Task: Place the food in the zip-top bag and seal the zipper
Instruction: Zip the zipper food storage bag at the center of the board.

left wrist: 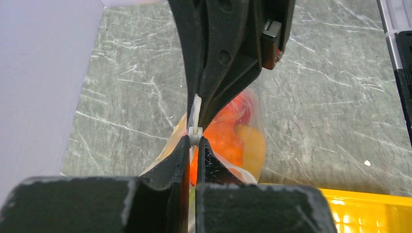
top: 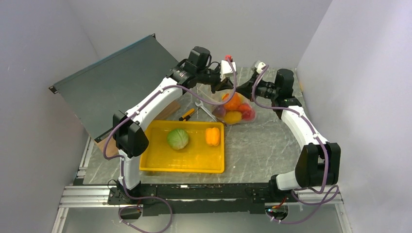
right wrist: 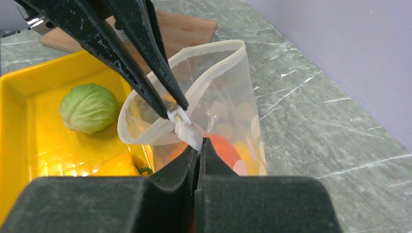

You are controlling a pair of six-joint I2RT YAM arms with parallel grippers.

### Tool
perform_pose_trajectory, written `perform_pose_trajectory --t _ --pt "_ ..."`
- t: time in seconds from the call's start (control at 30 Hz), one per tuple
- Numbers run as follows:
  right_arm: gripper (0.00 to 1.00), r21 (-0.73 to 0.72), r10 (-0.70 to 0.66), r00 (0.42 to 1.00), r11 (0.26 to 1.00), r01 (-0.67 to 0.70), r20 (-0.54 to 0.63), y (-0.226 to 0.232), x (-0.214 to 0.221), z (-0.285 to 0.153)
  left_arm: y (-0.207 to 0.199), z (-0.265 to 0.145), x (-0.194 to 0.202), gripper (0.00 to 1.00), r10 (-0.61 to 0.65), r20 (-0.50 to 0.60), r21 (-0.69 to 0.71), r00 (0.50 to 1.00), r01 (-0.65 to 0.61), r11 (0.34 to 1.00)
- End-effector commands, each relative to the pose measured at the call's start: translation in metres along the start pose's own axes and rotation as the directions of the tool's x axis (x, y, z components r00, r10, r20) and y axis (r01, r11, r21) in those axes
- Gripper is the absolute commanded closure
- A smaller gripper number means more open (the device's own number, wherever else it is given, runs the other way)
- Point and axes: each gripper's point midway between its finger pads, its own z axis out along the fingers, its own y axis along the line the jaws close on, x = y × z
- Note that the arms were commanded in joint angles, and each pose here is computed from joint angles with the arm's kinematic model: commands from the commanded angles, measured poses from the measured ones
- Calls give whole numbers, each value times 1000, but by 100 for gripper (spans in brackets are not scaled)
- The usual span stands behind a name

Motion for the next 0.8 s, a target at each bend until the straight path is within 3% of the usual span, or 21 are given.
perform_pose_trajectory --t 0.0,0.07,0.23,0.37,0.5,0.57,0.77 --pt "100 102 -76 989 993 64 126 -7 -34 -7 5 -4 -38 100 24 70 -36 997 -22 999" --pt "100 183 -81 979 982 46 189 -11 -43 -13 14 -3 -37 100 1 63 -79 998 4 997" --pt "100 313 58 939 934 -171 339 -24 -54 -28 29 0 -28 100 -56 37 -149 998 61 987" --pt "100 349 113 859 881 -319 499 -30 -62 -52 31 -2 -24 100 -81 22 -176 996 84 981" --pt "100 322 151 836 875 -361 528 -29 -60 -57 33 -6 -15 100 -89 -9 -205 996 85 975" --pt "100 277 158 853 903 -329 497 -20 -59 -52 32 -7 -13 100 -87 -16 -202 996 82 976" --pt "100 336 140 841 873 -353 522 -28 -55 -75 27 -12 -3 100 -82 -57 -196 995 70 978"
